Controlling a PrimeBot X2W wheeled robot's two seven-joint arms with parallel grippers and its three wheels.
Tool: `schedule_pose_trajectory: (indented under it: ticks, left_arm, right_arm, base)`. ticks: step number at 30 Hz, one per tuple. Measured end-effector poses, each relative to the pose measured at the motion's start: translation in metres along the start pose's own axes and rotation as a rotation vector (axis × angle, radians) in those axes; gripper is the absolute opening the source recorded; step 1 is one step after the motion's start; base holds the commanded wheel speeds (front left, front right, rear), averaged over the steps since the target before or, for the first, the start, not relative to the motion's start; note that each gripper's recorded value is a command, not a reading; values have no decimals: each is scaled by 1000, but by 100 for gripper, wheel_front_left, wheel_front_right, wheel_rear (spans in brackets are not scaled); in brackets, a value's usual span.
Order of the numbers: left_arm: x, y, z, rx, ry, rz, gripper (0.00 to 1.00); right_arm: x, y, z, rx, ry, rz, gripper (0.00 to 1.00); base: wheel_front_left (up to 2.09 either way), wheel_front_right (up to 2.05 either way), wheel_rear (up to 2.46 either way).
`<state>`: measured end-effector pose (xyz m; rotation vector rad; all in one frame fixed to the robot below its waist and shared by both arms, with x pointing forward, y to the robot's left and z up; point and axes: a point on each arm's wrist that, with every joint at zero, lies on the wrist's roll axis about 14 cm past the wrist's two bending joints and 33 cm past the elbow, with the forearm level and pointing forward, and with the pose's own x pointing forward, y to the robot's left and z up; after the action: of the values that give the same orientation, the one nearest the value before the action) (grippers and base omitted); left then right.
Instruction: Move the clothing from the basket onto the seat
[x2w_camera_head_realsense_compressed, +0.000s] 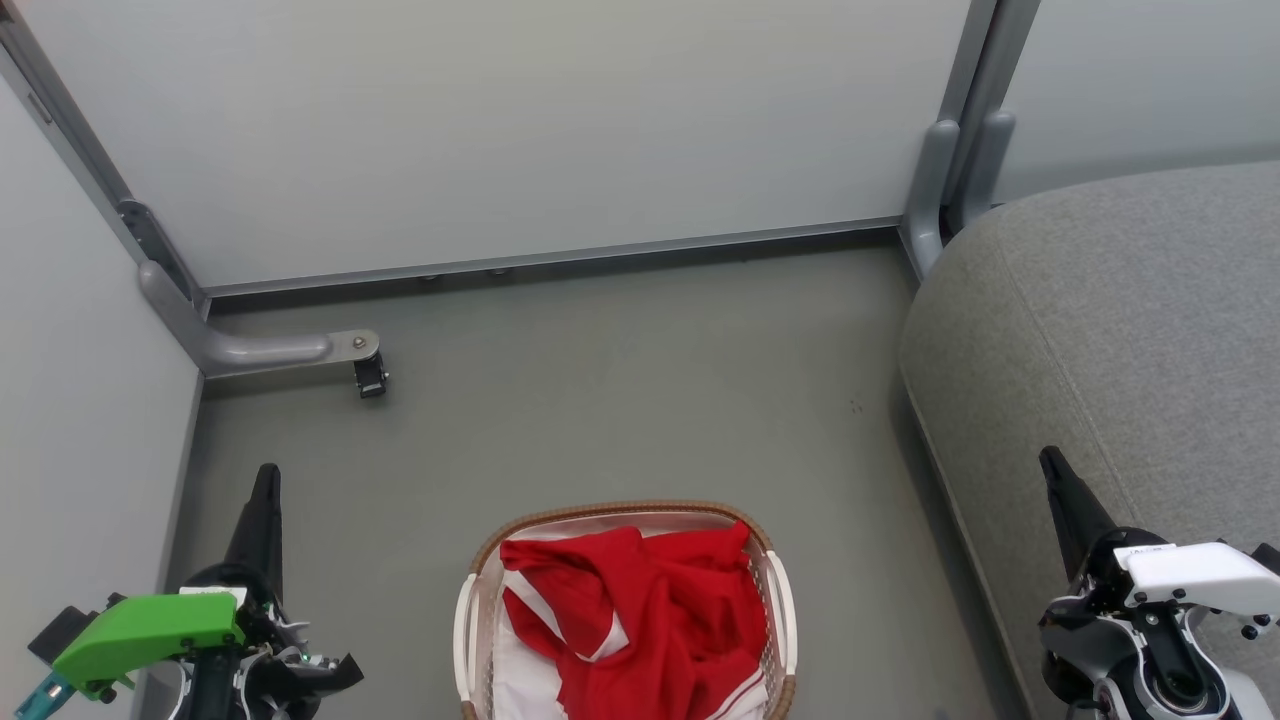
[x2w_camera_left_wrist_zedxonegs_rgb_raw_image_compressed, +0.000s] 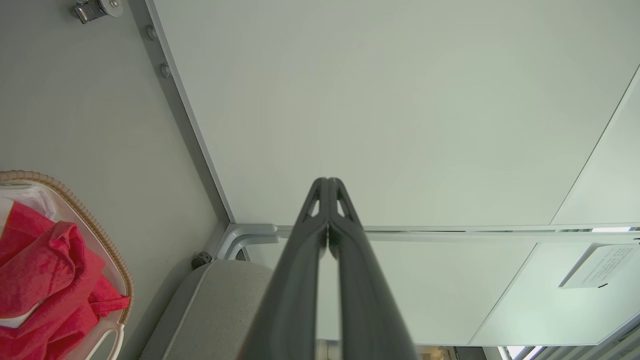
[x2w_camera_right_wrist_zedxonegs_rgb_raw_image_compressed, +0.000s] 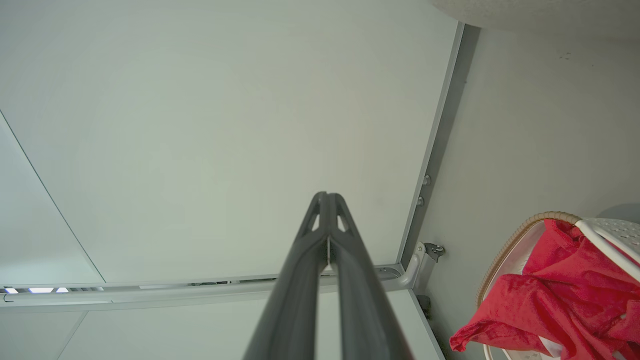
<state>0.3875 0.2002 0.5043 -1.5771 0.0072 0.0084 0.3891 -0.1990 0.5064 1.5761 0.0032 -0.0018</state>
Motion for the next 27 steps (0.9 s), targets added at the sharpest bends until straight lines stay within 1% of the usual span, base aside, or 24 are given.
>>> schedule_pose_trajectory:
  ticks: [27]
  left_arm:
    - [0, 0, 0, 0, -1, 0, 0]
  right_arm:
    - [0, 0, 0, 0, 0, 0, 0]
  base:
    - [0, 0, 0]
